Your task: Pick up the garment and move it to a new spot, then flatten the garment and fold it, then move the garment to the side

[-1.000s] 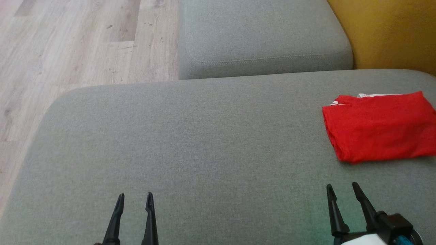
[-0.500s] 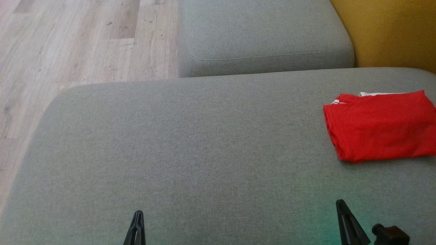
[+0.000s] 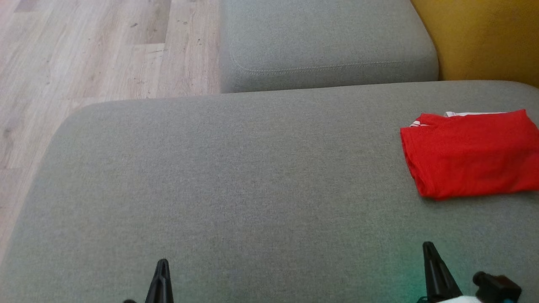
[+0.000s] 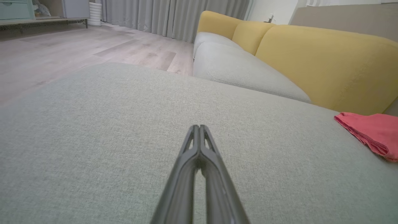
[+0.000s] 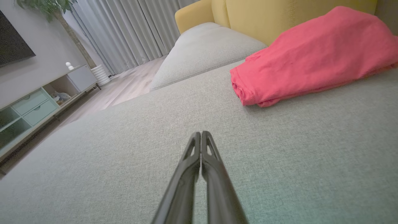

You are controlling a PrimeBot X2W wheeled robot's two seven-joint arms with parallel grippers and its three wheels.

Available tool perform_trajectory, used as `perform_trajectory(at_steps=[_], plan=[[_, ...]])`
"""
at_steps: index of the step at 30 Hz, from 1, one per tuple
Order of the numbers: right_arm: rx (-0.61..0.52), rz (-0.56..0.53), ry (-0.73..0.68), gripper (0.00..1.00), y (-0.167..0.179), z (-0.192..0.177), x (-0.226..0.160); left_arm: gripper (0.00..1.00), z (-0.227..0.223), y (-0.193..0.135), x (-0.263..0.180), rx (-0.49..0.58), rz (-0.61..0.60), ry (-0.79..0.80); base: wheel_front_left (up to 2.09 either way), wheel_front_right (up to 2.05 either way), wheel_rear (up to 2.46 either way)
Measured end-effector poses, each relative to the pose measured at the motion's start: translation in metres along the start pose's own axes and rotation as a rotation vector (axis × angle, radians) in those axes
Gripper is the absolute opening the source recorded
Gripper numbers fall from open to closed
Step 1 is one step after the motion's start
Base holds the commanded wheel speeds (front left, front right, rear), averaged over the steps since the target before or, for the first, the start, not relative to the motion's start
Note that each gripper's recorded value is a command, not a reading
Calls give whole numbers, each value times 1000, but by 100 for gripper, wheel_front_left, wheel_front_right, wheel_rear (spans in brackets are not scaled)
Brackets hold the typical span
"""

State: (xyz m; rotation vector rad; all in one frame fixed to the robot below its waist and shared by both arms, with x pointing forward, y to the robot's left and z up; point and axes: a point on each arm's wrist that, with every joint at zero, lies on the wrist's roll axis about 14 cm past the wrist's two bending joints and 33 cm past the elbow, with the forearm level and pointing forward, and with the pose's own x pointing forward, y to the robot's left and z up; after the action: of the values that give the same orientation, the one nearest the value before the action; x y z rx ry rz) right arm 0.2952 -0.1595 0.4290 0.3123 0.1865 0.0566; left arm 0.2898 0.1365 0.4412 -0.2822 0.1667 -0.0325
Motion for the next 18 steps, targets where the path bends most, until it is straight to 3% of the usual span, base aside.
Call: perform_trajectory(at_steps=[18], plan=[[210, -44, -22, 0, -9, 11, 11, 0, 5, 9, 14, -213, 31, 20, 0, 0, 0]])
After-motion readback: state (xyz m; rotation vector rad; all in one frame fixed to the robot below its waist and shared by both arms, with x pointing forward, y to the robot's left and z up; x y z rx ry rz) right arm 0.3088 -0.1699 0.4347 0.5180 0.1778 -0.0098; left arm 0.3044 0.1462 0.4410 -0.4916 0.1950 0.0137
